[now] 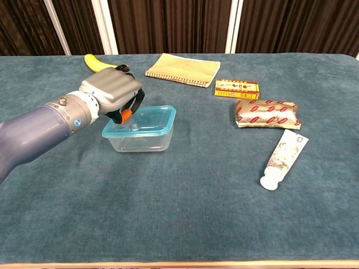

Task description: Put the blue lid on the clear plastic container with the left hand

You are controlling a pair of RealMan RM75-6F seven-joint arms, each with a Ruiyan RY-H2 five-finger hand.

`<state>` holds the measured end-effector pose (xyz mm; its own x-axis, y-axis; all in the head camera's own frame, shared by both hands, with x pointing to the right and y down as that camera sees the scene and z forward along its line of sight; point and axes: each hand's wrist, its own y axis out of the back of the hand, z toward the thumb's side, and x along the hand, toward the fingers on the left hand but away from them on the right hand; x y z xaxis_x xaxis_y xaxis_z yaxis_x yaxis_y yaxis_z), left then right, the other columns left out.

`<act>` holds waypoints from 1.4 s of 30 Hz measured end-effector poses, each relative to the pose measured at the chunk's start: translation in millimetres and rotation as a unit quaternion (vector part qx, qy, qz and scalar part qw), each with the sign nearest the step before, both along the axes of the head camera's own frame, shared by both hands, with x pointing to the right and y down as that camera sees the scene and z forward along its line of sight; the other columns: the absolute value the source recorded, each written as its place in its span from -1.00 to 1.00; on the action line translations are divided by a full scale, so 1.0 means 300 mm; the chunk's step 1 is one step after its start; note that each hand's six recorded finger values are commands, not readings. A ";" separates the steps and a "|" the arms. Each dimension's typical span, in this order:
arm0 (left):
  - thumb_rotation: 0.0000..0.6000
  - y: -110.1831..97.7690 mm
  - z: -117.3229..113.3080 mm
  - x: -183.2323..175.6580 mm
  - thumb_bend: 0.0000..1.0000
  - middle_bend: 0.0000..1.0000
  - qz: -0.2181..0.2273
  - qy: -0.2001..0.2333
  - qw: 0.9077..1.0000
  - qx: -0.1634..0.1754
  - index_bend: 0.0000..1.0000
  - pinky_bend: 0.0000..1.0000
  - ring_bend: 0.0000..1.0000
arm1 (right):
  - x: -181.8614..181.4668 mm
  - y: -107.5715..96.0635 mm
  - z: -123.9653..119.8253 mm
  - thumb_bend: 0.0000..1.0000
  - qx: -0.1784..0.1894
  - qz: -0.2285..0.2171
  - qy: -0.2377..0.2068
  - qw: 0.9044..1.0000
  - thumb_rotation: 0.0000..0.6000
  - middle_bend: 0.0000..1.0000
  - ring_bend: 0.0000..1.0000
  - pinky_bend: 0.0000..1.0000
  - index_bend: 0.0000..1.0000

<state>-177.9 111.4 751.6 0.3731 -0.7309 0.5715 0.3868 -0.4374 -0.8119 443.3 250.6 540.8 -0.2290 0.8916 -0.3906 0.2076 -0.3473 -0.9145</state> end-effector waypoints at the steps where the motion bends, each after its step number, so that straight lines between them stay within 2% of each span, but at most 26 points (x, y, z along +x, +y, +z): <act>1: 1.00 0.002 0.003 -0.002 -0.02 0.13 0.000 -0.001 1.000 -0.001 0.30 -0.92 -0.67 | 0.000 0.000 0.000 -0.46 0.000 0.000 0.000 1.000 1.00 -1.00 -1.00 -1.00 -0.90; 5: 1.00 0.000 0.001 0.000 -0.02 0.13 -0.002 0.002 1.000 -0.001 0.29 -0.92 -0.67 | 0.000 0.000 -0.001 -0.46 0.001 -0.001 0.000 1.000 1.00 -1.00 -1.00 -1.00 -0.90; 8: 1.00 -0.022 -0.030 0.012 -0.02 0.09 -0.011 0.018 1.000 0.010 0.23 -0.92 -0.68 | -0.001 0.000 -0.001 -0.46 0.001 -0.001 0.000 1.000 1.00 -1.00 -1.00 -1.00 -0.90; 9: 1.00 -0.034 -0.052 0.018 -0.03 0.06 -0.015 0.027 0.999 0.018 0.17 -0.92 -0.69 | -0.001 0.000 -0.001 -0.46 0.001 -0.001 0.000 1.000 1.00 -1.00 -1.00 -1.00 -0.90; 12: 1.00 -0.067 -0.119 0.032 -0.10 -0.15 -0.026 0.052 0.997 0.041 -0.19 -0.93 -0.81 | -0.002 0.000 -0.001 -0.46 0.001 -0.002 0.000 1.000 1.00 -1.00 -1.00 -1.00 -0.90; 14: 1.00 -0.085 -0.168 0.035 -0.17 -0.28 -0.034 0.067 0.996 0.056 -0.34 -0.93 -0.88 | -0.002 -0.001 -0.002 -0.46 0.003 -0.003 0.001 1.000 1.00 -1.00 -1.00 -1.00 -0.90; 19: 1.00 -0.119 -0.321 -0.005 -0.30 -0.51 -0.067 0.101 0.988 0.098 -0.42 -0.93 -1.00 | -0.003 0.000 -0.002 -0.46 0.004 -0.007 0.005 1.000 1.00 -1.00 -1.00 -1.00 -0.90; 23: 1.00 -0.114 -0.430 -0.119 -0.36 -0.61 -0.106 0.101 0.981 0.125 -0.48 -0.93 -1.00 | -0.002 -0.003 -0.003 -0.46 0.005 -0.011 0.010 1.000 1.00 -1.00 -1.00 -1.00 -0.90; 27: 1.00 -0.057 -0.510 -0.331 -0.39 -0.66 -0.171 0.081 0.973 0.132 -0.51 -0.94 -1.00 | -0.007 -0.004 -0.004 -0.46 0.006 -0.018 0.014 1.000 1.00 -1.00 -1.00 -1.00 -0.90; 30: 1.00 0.007 -0.536 -0.492 -0.39 -0.71 -0.213 0.066 0.967 0.125 -0.51 -0.97 -1.00 | -0.009 -0.005 -0.005 -0.46 0.008 -0.025 0.019 0.999 1.00 -1.00 -1.00 -1.00 -0.90; 35: 1.00 0.116 -0.549 -0.646 -0.39 -0.79 -0.265 0.095 0.954 0.100 -0.53 -0.98 -1.00 | -0.015 -0.008 -0.009 -0.46 0.011 -0.037 0.025 0.999 1.00 -1.00 -1.00 -1.00 -0.90; 39: 1.00 0.248 -0.560 -0.783 -0.39 -0.86 -0.306 0.115 0.942 0.076 -0.55 -0.98 -1.00 | -0.022 -0.007 -0.015 -0.46 0.014 -0.047 0.028 0.998 1.00 -1.00 -1.00 -1.00 -0.90; 42: 1.00 0.337 -0.577 -0.852 -0.39 -0.86 -0.316 0.120 0.939 0.062 -0.56 -0.98 -1.00 | -0.028 -0.006 -0.014 -0.46 0.013 -0.053 0.030 0.998 1.00 -1.00 -1.00 -1.00 -0.90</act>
